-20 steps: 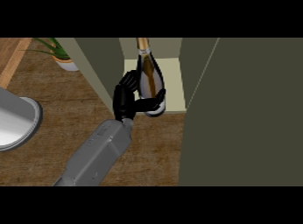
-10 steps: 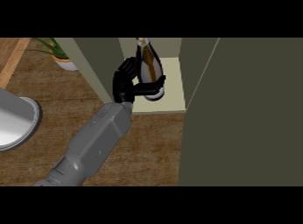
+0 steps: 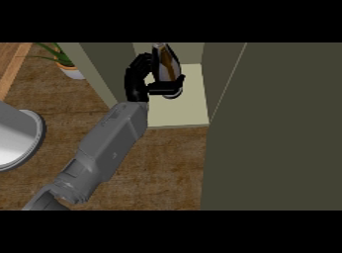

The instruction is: Pick up the wine, place it into the cabinet and close the cabinet

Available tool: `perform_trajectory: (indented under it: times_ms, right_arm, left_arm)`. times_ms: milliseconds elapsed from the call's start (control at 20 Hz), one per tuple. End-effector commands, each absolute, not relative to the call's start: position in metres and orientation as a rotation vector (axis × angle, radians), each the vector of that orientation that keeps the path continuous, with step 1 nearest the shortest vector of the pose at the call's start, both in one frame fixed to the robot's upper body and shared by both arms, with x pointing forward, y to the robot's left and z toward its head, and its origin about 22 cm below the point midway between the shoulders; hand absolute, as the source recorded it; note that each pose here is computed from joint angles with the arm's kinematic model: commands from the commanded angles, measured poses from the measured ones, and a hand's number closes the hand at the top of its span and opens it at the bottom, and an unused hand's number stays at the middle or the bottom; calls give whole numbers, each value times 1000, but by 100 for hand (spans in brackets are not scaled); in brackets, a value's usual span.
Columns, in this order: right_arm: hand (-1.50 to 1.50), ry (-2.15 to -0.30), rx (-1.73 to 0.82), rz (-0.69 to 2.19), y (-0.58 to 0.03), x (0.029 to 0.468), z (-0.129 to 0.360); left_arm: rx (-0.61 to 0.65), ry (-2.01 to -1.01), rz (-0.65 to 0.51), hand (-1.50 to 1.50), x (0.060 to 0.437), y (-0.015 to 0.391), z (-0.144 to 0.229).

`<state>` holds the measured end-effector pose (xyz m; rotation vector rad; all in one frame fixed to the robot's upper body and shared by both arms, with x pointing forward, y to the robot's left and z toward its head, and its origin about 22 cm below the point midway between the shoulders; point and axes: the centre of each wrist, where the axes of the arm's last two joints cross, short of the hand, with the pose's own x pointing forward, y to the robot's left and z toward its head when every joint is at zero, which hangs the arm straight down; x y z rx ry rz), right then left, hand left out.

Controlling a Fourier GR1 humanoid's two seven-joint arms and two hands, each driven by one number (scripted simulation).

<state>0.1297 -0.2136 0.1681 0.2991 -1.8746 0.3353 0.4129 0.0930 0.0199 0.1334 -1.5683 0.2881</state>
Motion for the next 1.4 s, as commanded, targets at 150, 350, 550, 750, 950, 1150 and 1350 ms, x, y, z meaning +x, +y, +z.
perform_trajectory:
  times_ms: [150,350,550,750,950,1150,1350]
  right_arm:
    - [-150,-1906,414,334,-213,102,187]
    - [-150,-1908,420,358,-216,107,185]
    - [-150,-1916,402,351,-215,106,189]
    - [-150,-1916,418,324,-215,106,189]
    - [-150,-1899,409,346,-217,93,190]
    - [-150,-1916,445,352,-216,97,191]
    - [-150,-1918,418,340,-212,93,190]
  left_arm:
    - [372,-1667,212,-150,431,110,38]
    - [461,-1631,156,-150,436,118,39]
    - [465,-1607,136,-150,429,121,22]
    - [501,-1589,172,-150,438,122,39]
    - [532,-1575,134,-150,431,134,22]
    - [488,-1629,147,-150,433,131,27]
    - [375,-1703,102,-150,439,124,42]
